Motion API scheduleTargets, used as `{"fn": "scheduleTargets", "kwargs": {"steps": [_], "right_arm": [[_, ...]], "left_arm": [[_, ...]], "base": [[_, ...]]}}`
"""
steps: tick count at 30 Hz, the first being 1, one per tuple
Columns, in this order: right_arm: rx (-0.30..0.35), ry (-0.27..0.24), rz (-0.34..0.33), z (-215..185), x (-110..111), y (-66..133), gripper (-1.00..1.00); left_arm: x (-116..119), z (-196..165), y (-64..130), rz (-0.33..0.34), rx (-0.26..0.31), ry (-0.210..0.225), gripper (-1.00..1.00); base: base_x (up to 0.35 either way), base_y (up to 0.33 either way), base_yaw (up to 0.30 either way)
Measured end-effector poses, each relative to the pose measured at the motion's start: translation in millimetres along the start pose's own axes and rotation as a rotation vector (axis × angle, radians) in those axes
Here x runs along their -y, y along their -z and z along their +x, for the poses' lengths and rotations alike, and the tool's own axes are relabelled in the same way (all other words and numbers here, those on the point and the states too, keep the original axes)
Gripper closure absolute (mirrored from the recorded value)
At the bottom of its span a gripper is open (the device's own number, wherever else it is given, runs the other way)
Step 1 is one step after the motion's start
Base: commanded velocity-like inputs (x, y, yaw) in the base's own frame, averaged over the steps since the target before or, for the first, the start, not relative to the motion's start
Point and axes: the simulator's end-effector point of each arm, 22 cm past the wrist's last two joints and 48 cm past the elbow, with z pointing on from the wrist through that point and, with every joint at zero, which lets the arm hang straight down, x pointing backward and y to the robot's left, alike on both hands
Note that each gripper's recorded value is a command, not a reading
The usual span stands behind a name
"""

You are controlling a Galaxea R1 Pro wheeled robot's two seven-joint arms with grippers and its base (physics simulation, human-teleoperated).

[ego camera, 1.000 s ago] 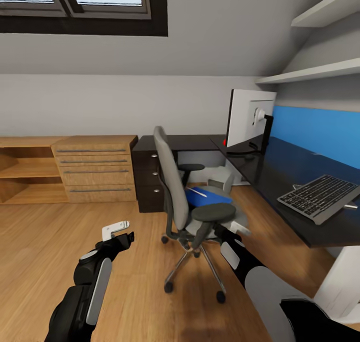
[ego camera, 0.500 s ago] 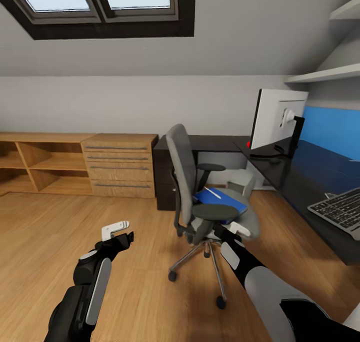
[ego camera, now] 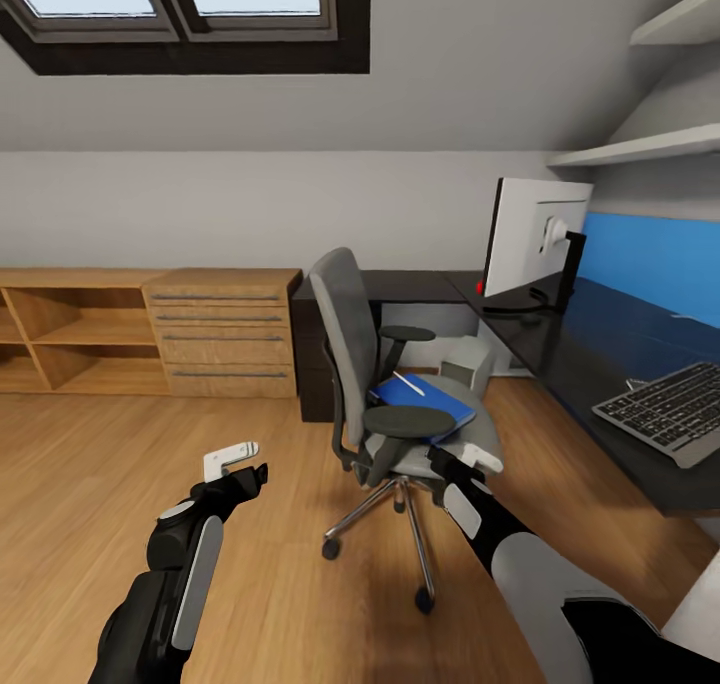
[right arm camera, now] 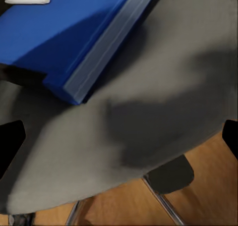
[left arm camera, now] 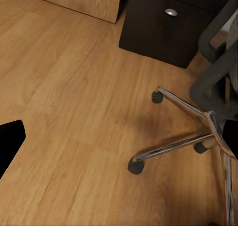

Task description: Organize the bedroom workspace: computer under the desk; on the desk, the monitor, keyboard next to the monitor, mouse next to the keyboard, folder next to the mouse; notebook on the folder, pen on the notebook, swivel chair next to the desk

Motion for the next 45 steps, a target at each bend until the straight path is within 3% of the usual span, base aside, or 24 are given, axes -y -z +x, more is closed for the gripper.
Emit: {"fn": "scheduleTargets", "kwargs": {"steps": [10,22,27,32,38,45], "right_arm": [[0.004,-0.007,0.006,-2.7,3.9,-0.9,-1.0],[-0.016,-0.103,0.021,1.0,9.7,-1.5,-1.0],[-0.027,-0.22,0.06,-4.0,34.2,-5.7,-1.0],[-0.024,-0.321,0.066,-13.2,53.6,-9.9,-1.0],[-0.021,-0.336,0.048,-15.2,52.0,-10.4,-1.0],[-0.02,-0.338,0.044,-15.9,51.6,-10.6,-1.0]], "left_arm": [[0.0,0.0,0.0,0.0,0.0,0.0,-1.0],[-0.4,-0.3,0.1,-0.001,0.001,0.0,-1.0],[-3.6,-1.4,0.2,-0.006,0.003,0.004,-1.0],[-33.4,-3.1,-1.3,-0.057,0.003,0.057,-1.0],[-44.7,-4.0,-1.1,-0.069,0.004,0.092,-1.0],[-47.4,-8.5,0.7,-0.07,0.015,0.103,-1.0]], "base": [[0.0,0.0,-0.262],[0.0,0.0,-0.197],[0.0,0.0,-0.011],[0.0,0.0,-0.001],[0.04,0.0,0.0],[0.196,0.0,0.0]]}}
